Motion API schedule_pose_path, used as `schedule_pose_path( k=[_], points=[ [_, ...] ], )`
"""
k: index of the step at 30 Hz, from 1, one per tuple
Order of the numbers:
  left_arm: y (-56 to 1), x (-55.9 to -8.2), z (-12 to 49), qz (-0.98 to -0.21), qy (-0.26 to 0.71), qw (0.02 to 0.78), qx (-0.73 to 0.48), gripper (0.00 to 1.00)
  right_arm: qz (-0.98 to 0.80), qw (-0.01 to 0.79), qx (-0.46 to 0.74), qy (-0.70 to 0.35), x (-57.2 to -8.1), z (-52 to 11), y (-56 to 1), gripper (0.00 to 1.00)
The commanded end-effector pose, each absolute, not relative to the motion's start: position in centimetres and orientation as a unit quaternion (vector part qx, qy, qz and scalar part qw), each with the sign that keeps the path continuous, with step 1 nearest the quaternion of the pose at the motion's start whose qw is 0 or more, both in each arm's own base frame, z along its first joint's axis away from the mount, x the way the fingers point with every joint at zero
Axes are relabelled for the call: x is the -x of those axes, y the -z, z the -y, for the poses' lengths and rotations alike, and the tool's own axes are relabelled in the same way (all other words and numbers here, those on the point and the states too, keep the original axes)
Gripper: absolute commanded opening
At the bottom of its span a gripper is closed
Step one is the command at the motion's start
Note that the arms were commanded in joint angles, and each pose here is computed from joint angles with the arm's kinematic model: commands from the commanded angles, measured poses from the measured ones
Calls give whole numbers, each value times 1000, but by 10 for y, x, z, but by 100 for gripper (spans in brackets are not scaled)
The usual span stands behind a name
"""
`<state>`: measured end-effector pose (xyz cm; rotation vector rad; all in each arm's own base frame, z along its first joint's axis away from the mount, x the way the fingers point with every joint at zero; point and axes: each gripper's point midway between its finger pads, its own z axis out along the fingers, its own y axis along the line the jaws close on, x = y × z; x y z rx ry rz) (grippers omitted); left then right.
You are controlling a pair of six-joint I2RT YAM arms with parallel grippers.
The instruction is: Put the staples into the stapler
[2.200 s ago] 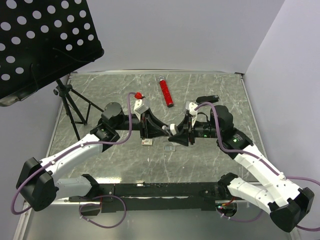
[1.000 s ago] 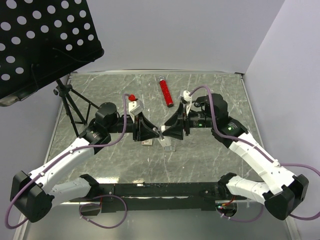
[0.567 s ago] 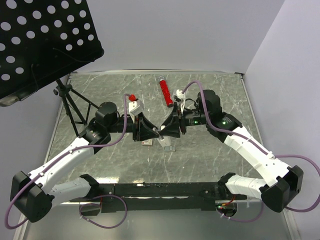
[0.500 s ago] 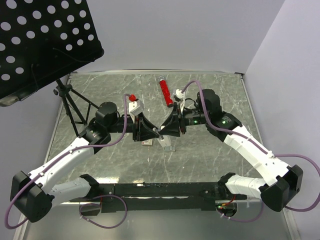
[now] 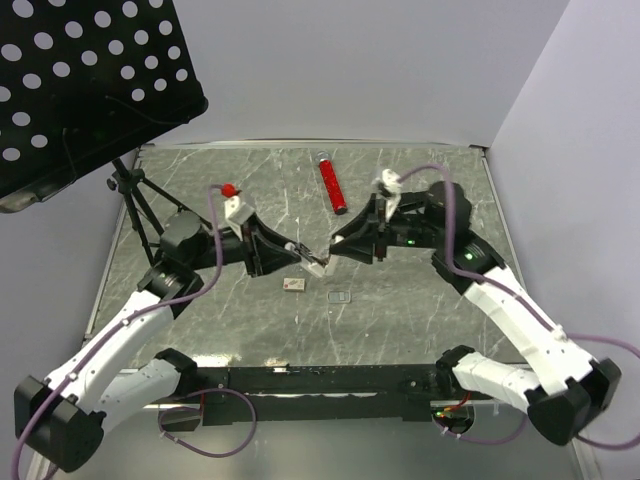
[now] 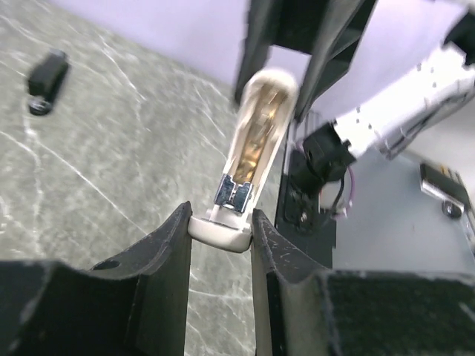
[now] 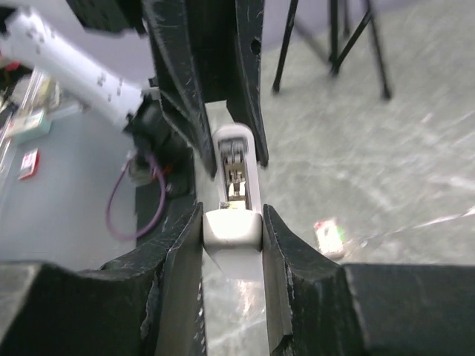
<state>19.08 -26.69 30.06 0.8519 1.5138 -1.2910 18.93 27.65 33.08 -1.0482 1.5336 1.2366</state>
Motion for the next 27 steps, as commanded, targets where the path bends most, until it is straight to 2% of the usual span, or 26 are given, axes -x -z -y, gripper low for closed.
schedule_pose_path(
  k=[1,8,14,20,25,27],
  points=[
    [-347,-217,240,-585,508,569,-275,1,-551,535,394,-505,-183,-256,-383,0],
    [-391,-222,201,-548,502,655,-139,1,-481,644,322,-500,-176,-228,-436,0],
    [-410,-211,179,-510,536,671,-54,1,-423,714,231,-508,-167,-200,-477,0],
    [-402,-205,168,-488,595,638,32,1,-390,732,182,-528,-160,-186,-493,0],
    [-384,-209,175,-510,589,626,27,2,-411,713,219,-524,-167,-200,-481,0],
    [-386,-211,175,-523,561,642,4,12,-428,702,237,-517,-173,-207,-475,0]
  ],
)
